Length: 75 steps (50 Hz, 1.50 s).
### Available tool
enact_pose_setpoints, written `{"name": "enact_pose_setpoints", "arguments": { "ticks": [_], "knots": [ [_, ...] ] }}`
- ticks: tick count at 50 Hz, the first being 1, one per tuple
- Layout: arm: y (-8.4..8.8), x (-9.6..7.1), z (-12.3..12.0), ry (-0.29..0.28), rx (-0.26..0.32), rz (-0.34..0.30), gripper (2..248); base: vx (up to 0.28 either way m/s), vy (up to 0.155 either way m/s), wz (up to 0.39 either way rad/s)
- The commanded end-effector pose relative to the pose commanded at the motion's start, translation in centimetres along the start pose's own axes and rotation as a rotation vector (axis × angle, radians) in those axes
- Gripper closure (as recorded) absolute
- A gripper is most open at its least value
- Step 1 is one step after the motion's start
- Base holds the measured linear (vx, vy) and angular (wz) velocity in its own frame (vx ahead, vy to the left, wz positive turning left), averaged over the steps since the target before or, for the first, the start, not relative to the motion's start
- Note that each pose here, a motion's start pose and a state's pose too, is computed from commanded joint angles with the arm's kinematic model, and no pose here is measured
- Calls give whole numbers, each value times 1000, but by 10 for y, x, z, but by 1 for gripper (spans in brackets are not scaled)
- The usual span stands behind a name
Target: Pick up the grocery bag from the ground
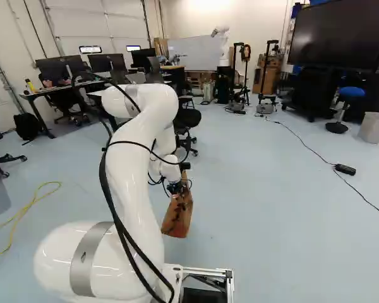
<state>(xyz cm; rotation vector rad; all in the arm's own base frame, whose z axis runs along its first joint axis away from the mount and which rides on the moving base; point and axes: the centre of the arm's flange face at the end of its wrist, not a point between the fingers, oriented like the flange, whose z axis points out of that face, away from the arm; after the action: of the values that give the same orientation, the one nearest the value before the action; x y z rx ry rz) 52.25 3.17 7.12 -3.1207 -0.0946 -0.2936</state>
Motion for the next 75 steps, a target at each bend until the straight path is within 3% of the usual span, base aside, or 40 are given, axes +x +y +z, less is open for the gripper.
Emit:
{"name": "enact_pose_setpoints", "arguments": {
  "ticks": [75],
  "knots": [
    [-1,-15,-115,90,0,-2,231,0,0,0]
  ]
}}
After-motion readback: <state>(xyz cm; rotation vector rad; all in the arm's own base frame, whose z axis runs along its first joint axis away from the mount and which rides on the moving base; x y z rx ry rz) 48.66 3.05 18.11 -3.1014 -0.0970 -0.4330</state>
